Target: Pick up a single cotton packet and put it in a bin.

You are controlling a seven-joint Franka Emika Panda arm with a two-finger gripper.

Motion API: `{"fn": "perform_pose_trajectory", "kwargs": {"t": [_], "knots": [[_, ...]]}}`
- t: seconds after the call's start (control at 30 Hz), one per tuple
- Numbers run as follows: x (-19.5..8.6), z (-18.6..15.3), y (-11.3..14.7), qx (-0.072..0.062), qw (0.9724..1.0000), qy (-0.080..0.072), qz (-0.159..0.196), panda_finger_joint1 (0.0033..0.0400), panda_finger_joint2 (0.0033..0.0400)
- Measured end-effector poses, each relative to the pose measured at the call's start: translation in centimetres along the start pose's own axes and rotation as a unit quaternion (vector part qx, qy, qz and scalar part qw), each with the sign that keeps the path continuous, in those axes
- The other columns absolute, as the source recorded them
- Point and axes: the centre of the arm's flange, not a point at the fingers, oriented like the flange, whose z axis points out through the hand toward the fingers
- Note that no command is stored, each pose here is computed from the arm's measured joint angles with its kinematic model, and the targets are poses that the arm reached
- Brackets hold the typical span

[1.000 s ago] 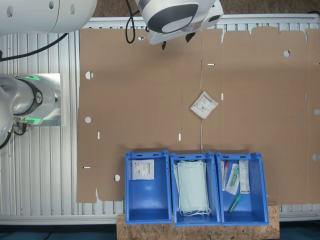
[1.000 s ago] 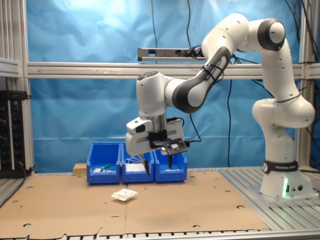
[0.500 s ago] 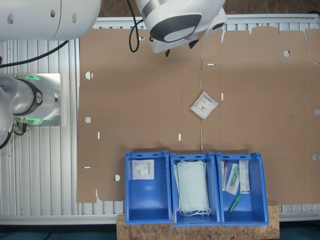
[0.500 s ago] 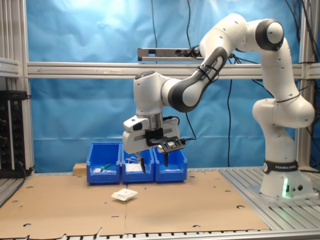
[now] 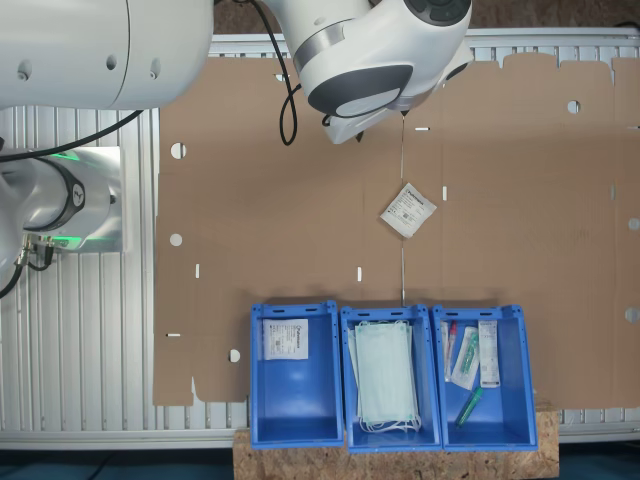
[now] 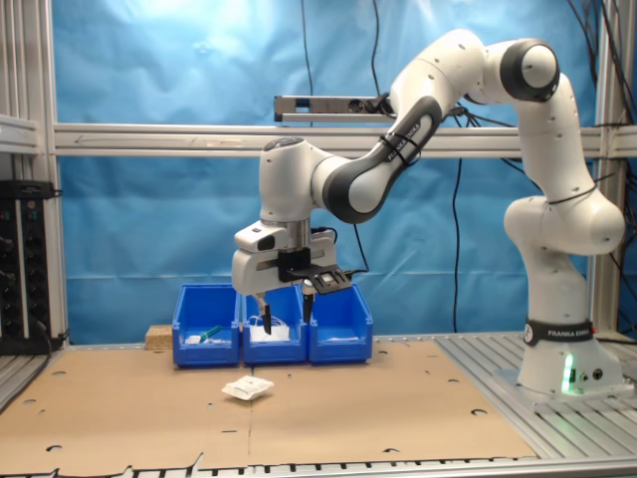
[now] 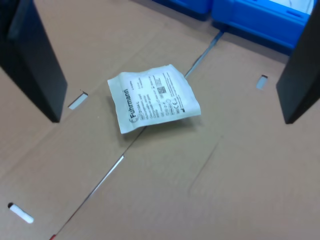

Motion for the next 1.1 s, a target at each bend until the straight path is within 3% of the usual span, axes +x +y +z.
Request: {"fn": "perform_pose_trajectory", "kwargs": {"t": [0.57,1.1], "knots": [[-1.5,0.0,1.3,-0.023,0.9957,-0.004,-0.089,0.0400,0.0400],[-4.7,2.3,4.3,-0.017,0.9903,-0.014,-0.137,0.0400,0.0400]]}}
